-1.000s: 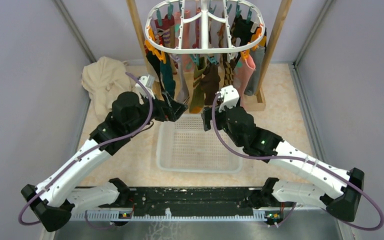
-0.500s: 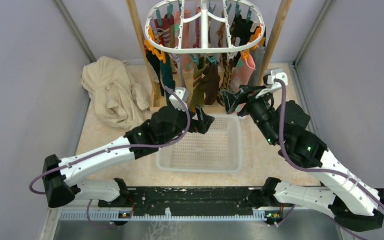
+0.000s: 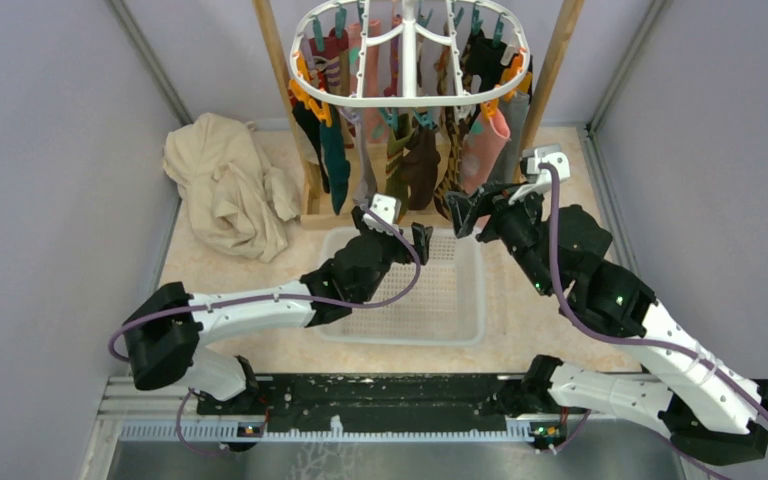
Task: Remove the socks clipped to the hanger
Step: Remove the sock from the hanger.
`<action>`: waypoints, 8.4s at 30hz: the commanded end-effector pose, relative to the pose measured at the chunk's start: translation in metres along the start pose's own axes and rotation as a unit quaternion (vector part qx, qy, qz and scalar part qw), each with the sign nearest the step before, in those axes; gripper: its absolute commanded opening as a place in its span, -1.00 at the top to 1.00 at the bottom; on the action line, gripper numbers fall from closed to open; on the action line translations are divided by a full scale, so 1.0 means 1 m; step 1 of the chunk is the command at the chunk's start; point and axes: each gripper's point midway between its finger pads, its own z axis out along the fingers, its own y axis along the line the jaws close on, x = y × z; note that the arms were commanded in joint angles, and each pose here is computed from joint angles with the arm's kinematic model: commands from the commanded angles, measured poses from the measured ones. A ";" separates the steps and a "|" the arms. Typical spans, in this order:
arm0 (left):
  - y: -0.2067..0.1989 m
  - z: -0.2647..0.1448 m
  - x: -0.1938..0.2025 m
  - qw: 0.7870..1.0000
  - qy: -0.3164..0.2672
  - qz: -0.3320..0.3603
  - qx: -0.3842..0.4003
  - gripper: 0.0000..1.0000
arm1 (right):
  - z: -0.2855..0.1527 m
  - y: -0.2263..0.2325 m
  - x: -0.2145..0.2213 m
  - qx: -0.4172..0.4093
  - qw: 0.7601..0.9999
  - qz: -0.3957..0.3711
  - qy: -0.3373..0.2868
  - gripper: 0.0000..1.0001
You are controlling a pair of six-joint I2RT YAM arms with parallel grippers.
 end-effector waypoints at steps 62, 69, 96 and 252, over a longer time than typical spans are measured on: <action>-0.017 0.070 -0.043 0.983 -0.159 0.068 0.068 -0.12 | -0.019 -0.040 0.039 0.064 0.997 -0.021 0.026 -0.38; -0.011 0.072 -0.039 0.987 -0.139 0.070 0.049 0.73 | 0.001 -0.029 0.020 0.075 0.996 -0.043 0.026 -0.36; 0.000 0.044 -0.070 0.996 -0.067 0.053 0.004 0.88 | 0.087 0.019 -0.064 0.002 0.995 -0.023 -0.094 0.07; -0.002 0.002 -0.082 0.999 -0.026 0.018 0.041 0.95 | 0.136 -0.001 -0.061 0.153 0.984 -0.076 -0.050 0.83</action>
